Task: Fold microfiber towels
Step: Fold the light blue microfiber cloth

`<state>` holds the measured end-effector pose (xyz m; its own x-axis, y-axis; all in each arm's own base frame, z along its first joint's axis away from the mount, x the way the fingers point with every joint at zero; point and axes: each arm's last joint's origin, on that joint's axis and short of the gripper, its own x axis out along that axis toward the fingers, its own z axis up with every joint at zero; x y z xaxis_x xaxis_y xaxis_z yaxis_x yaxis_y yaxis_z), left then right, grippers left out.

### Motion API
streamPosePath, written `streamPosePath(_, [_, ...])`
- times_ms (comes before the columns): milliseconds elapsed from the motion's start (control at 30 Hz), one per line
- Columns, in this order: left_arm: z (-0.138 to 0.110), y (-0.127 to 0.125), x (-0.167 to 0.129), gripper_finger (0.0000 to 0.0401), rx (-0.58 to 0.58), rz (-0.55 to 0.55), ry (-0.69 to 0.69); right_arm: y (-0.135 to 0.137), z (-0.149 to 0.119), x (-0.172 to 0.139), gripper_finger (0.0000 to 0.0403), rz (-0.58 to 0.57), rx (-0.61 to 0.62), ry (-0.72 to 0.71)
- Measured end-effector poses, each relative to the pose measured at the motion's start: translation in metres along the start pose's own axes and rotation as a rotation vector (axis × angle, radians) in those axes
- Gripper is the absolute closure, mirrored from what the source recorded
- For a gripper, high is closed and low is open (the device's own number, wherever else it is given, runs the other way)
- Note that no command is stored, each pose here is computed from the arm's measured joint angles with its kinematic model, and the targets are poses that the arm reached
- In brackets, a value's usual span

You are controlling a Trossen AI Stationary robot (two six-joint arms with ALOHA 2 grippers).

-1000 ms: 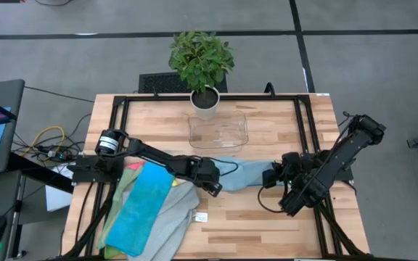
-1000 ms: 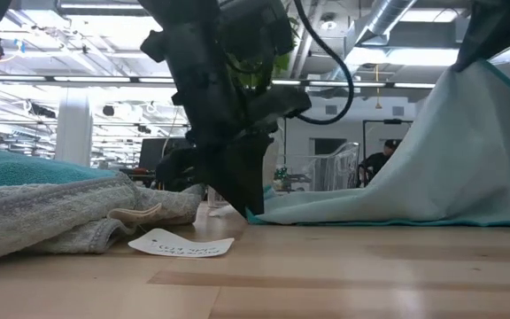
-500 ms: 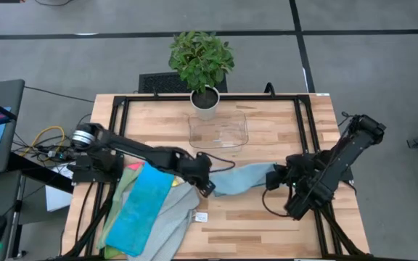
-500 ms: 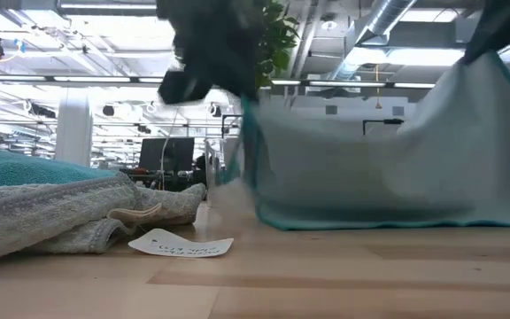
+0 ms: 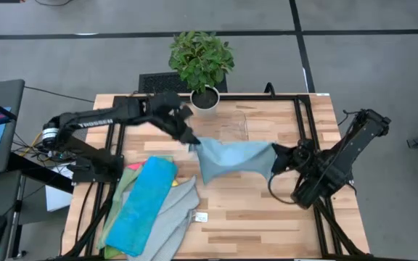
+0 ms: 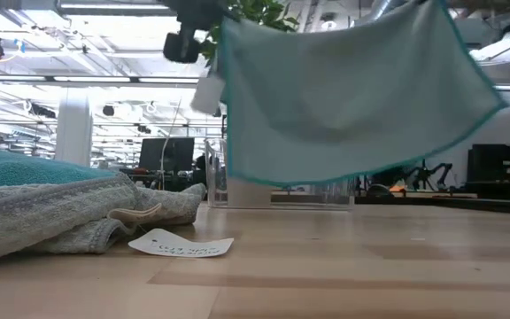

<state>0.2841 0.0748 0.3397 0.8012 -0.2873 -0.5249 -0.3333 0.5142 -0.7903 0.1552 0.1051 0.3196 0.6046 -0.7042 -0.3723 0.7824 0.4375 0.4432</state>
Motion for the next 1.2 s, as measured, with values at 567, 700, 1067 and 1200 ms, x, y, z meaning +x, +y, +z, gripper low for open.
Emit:
streamPosePath(567, [0.031, 0.107, 0.044, 0.0401, -0.492, -0.184, 0.514, -0.017, 0.002, 0.055, 0.0383, -0.382, -0.13, 0.269])
streamPosePath(700, [0.03, 0.11, 0.051, 0.0401, -0.513, -0.245, 0.568, -0.018, 0.0, 0.056, 0.0386, -0.383, -0.144, 0.28])
streamPosePath(1067, [0.037, 0.093, 0.022, 0.0401, -0.509, -0.315, 0.515, -0.021, 0.014, 0.051, 0.0386, -0.31, -0.07, 0.234])
streamPosePath(1200, [0.05, 0.088, 0.012, 0.0401, -0.5, -0.361, 0.459, -0.022, 0.02, 0.056, 0.0386, -0.316, -0.06, 0.222])
